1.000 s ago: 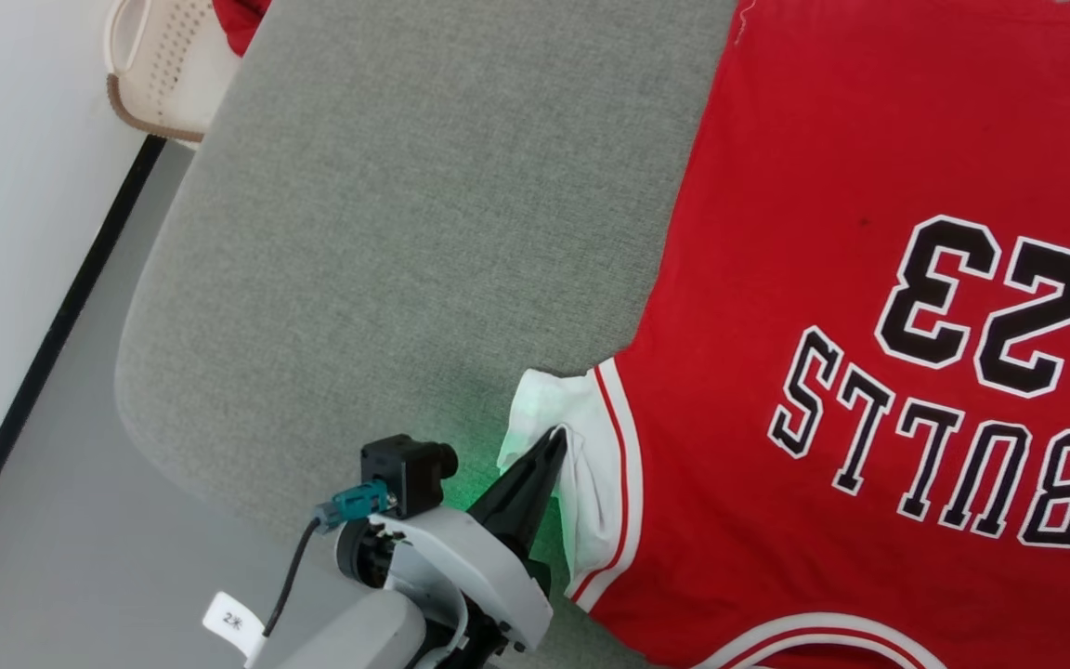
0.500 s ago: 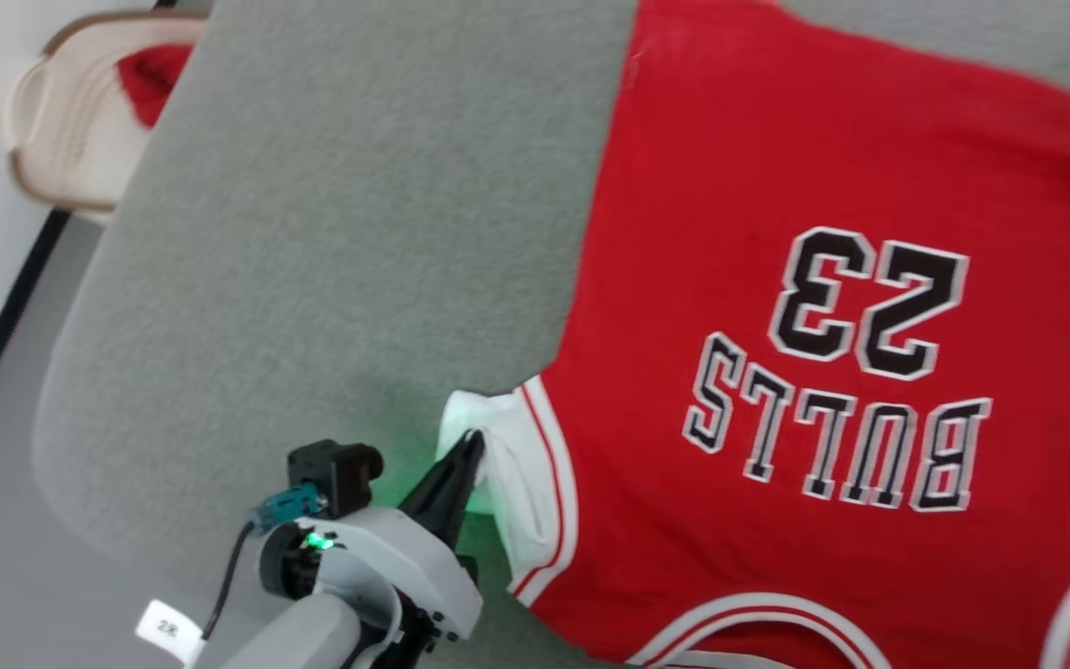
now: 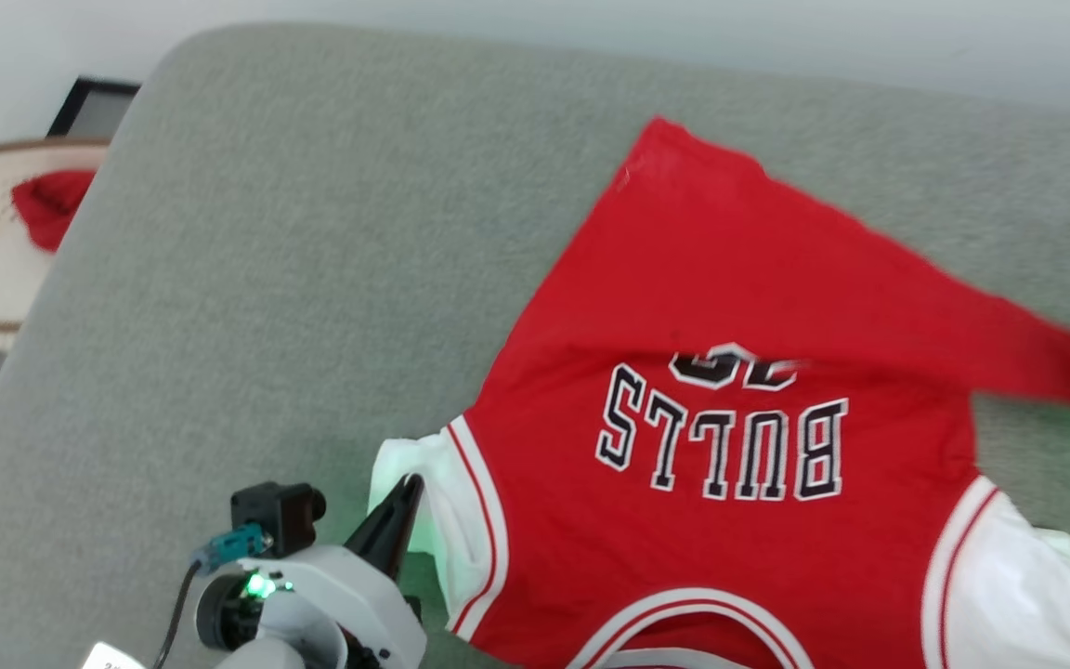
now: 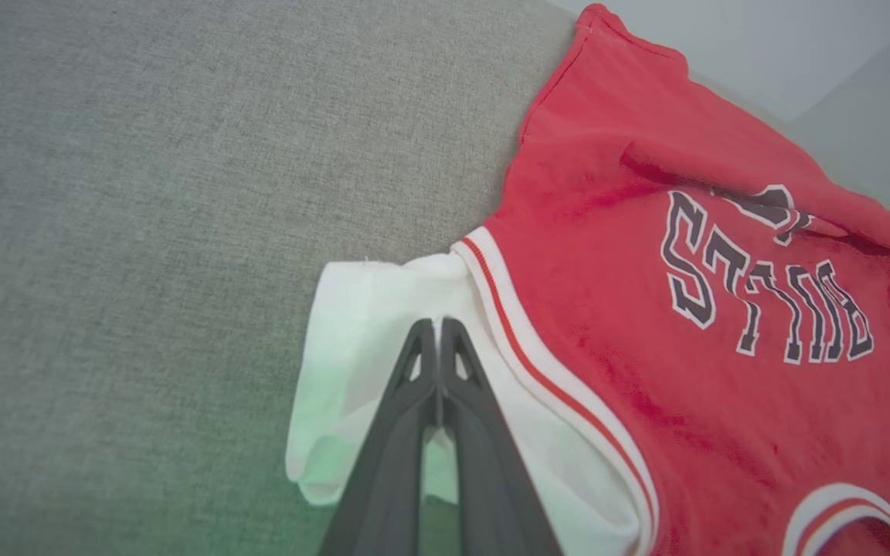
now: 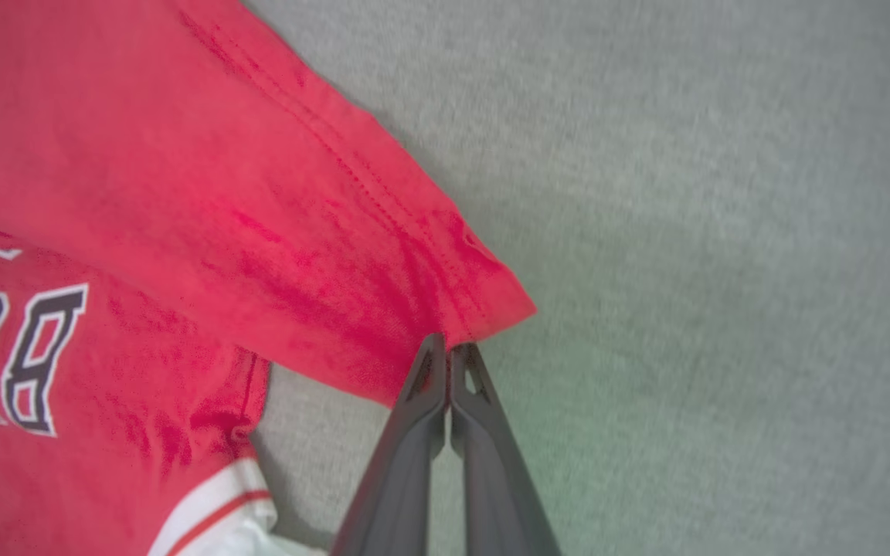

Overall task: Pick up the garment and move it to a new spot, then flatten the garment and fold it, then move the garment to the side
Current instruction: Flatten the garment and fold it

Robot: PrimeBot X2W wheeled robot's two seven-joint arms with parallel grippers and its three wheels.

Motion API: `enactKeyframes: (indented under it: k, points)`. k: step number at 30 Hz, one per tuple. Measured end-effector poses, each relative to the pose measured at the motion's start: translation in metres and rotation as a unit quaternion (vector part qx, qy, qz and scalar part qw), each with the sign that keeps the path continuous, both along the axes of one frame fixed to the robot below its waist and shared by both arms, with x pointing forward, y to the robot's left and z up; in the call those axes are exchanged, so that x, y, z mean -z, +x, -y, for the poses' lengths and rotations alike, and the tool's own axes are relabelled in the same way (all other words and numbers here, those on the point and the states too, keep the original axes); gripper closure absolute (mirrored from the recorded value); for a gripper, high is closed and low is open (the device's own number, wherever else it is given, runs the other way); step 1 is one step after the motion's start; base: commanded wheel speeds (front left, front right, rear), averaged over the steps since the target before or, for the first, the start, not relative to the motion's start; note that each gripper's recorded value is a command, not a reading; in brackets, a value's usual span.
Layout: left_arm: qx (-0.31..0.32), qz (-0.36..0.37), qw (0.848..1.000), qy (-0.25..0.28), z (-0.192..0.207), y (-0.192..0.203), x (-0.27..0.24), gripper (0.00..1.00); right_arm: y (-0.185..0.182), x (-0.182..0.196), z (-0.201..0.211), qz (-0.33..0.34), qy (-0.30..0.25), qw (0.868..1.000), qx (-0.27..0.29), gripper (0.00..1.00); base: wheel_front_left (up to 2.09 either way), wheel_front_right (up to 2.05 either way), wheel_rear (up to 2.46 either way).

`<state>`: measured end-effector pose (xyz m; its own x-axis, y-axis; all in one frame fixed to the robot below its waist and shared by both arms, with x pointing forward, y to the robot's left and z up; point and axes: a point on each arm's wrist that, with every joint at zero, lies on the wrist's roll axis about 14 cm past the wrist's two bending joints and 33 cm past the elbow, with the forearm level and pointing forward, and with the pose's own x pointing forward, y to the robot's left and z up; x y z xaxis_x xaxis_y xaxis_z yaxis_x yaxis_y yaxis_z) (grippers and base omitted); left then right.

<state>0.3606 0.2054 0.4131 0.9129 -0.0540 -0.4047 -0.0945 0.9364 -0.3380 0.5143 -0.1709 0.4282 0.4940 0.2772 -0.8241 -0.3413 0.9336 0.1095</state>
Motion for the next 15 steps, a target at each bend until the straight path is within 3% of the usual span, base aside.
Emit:
enactKeyframes:
  k: [15]
  points:
    - [0.044, 0.032, 0.999, -0.003, 0.024, 0.0, -0.025, 1.0, -0.127, 0.017, 0.04, -0.025, 0.046, 0.994, 0.097, 1.0, 0.0, 0.0, 0.0]
